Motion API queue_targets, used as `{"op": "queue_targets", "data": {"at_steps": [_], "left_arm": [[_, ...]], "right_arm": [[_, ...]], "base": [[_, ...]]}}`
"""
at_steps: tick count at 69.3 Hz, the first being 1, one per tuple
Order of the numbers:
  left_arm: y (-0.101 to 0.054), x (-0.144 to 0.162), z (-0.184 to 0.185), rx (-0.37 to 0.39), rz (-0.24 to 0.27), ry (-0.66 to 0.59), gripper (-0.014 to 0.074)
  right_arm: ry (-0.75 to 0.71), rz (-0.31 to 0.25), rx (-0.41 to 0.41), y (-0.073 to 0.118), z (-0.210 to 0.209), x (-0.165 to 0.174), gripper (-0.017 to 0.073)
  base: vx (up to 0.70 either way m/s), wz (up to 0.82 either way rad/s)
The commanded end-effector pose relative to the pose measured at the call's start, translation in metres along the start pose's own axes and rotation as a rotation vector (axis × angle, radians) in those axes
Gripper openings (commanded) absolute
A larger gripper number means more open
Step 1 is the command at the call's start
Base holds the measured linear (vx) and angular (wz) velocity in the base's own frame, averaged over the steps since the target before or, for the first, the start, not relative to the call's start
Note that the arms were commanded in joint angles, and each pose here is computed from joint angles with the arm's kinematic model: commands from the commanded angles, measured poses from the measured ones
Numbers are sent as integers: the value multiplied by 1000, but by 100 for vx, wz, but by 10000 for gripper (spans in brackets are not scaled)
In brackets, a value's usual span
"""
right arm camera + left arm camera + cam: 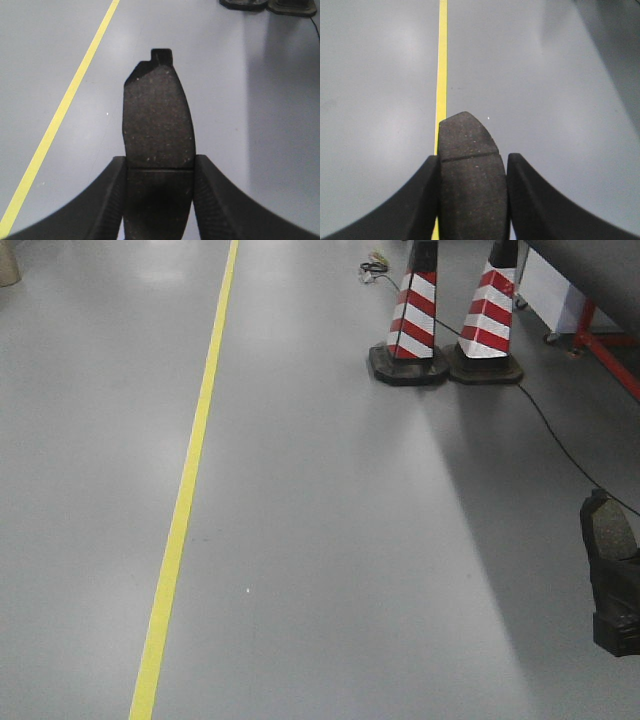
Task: Move and align brake pads A on conveyor
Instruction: 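Drive along the yellow floor line past the striped cones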
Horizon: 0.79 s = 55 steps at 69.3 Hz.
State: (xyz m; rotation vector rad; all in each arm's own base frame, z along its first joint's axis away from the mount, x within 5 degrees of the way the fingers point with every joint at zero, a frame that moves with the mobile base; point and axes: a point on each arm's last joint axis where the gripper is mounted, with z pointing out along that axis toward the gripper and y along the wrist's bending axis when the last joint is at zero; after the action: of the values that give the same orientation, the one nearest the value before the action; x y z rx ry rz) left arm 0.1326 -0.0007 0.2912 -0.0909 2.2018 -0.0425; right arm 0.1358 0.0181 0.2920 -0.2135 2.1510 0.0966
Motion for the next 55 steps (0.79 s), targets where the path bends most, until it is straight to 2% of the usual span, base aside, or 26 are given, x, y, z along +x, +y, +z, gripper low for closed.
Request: {"op": "queue_targets", "data": {"at_steps": [1, 55], "left_arm": [[-2, -16, -6, 17, 2, -115, 129], [-2, -16, -6, 17, 2, -115, 129]], "right_arm": [[-113, -5, 18, -2, -6, -16, 83], [-112, -5, 17, -2, -6, -16, 83]], "base": [[56, 9], [58, 7]]}}
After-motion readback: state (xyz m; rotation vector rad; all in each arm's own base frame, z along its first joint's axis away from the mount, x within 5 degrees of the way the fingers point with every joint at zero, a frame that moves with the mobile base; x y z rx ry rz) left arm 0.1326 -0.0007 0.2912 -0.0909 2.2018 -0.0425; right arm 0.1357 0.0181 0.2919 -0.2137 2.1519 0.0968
